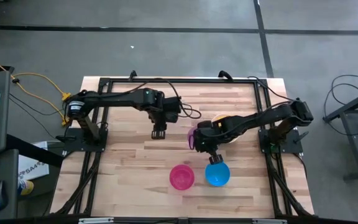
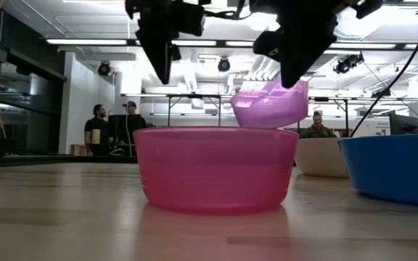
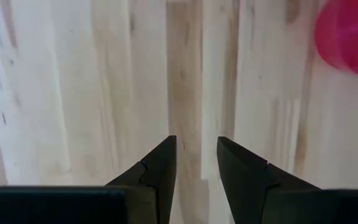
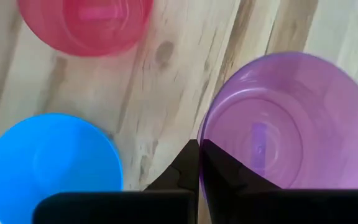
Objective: Nest bowls inside each other
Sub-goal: Stack the violet bowl on top of the yellow bowl
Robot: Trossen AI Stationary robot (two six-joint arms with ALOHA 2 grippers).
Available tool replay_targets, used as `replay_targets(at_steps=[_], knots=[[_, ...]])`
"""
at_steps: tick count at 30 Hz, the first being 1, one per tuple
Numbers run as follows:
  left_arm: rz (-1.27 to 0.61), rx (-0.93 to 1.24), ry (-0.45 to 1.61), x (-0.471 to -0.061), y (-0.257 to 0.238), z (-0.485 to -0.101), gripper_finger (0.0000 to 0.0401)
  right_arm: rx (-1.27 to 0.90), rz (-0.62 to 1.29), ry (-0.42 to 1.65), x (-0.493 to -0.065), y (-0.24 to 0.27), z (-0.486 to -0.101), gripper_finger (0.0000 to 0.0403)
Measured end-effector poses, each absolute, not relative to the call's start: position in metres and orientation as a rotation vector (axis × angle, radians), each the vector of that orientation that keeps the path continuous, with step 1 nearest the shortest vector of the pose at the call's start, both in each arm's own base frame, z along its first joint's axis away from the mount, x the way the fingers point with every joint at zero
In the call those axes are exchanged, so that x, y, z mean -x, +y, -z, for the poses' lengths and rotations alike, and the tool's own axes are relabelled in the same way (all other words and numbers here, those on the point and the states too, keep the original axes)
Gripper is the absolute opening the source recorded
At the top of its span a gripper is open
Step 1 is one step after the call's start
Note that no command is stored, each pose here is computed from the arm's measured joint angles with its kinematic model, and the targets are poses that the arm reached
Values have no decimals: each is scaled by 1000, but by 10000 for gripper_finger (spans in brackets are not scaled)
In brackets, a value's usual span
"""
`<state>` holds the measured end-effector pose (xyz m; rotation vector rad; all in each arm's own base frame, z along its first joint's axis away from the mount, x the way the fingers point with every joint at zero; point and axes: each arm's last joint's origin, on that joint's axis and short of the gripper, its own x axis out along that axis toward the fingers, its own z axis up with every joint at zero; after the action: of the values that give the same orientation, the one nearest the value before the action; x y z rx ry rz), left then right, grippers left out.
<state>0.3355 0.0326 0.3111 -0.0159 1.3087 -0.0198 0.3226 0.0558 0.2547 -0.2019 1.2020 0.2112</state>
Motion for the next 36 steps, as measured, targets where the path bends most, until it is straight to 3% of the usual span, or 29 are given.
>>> replay_targets(at_steps=[12,22,36], knots=[[16,31,1282,-305,32,-278,116,32,73,1130,-273,28,-293,3],[-29,85,1239,-285,30,-252,116,-130,263,1002,-222,19,-277,3],[-19,55,1151,-290,31,-257,116,-113,352,1064,-207,19,-226,3]])
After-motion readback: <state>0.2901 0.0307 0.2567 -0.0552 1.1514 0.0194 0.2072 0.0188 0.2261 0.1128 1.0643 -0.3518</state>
